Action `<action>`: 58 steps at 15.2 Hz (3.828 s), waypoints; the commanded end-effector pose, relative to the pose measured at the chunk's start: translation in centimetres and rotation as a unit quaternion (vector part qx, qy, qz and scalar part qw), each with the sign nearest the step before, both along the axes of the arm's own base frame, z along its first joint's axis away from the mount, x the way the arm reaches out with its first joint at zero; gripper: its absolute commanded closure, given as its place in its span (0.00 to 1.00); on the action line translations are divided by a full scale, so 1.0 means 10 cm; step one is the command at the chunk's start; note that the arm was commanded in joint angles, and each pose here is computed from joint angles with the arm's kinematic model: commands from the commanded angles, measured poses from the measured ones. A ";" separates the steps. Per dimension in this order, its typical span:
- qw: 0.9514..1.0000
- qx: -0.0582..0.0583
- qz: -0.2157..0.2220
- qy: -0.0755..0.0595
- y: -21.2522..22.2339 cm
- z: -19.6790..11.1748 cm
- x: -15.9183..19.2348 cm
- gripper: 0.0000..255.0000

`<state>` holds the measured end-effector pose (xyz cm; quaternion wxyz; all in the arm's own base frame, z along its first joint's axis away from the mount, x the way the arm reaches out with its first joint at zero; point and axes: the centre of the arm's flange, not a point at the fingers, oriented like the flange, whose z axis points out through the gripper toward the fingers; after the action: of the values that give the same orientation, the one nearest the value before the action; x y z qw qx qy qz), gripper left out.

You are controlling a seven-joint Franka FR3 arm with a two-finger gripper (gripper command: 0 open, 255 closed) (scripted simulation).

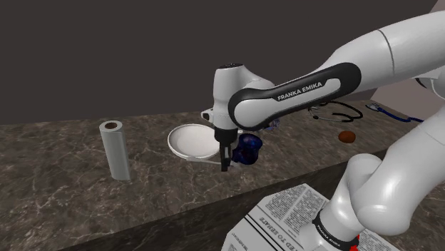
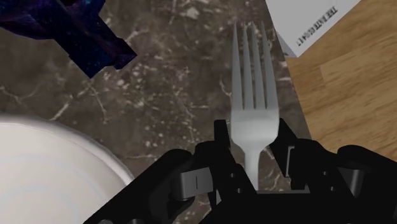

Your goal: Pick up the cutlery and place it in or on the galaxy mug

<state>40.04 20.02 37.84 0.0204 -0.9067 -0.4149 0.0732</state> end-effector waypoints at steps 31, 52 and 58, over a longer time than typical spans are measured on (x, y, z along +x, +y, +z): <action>1.000 0.000 0.000 0.000 -1.83 0.73 0.14 1.00; 1.000 0.000 0.000 0.000 -2.06 0.23 0.16 0.00; 1.000 0.000 0.000 0.000 -2.06 0.62 0.22 0.00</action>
<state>42.17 -0.61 42.76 0.0202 -0.9067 -0.4150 0.0729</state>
